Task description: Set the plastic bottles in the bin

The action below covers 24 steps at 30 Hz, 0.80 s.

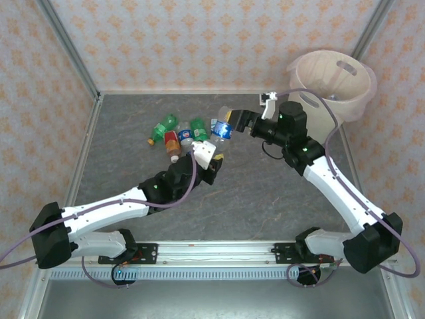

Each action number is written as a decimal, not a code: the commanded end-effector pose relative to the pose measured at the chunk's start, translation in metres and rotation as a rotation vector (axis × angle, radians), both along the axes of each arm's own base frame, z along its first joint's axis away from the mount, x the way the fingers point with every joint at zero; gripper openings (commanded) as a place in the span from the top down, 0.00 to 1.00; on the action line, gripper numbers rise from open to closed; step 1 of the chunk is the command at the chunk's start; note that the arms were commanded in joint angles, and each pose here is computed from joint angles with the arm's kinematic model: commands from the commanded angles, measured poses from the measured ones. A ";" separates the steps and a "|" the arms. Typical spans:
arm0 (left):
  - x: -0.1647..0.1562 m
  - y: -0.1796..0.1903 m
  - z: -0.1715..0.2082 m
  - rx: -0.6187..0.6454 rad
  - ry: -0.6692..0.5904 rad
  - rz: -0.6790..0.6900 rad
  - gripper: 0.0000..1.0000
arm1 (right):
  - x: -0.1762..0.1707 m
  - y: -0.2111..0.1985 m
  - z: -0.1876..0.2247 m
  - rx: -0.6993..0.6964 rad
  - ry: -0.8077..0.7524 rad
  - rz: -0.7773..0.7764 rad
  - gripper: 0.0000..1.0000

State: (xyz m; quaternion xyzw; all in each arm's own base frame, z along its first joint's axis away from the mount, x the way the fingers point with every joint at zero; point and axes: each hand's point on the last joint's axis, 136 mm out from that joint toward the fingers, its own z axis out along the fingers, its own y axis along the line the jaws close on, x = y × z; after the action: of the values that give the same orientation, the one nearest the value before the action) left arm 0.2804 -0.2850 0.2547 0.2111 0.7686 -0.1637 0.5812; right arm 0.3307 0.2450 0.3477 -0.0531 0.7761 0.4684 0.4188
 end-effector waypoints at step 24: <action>0.004 -0.016 0.004 0.057 -0.029 0.009 0.74 | -0.015 0.013 -0.029 -0.069 0.067 0.102 0.28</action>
State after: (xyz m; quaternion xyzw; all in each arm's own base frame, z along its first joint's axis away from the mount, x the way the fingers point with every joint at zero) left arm 0.2829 -0.2977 0.2429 0.2290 0.7731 -0.1366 0.5756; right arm 0.3268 0.2561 0.3139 -0.0769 0.8075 0.4540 0.3686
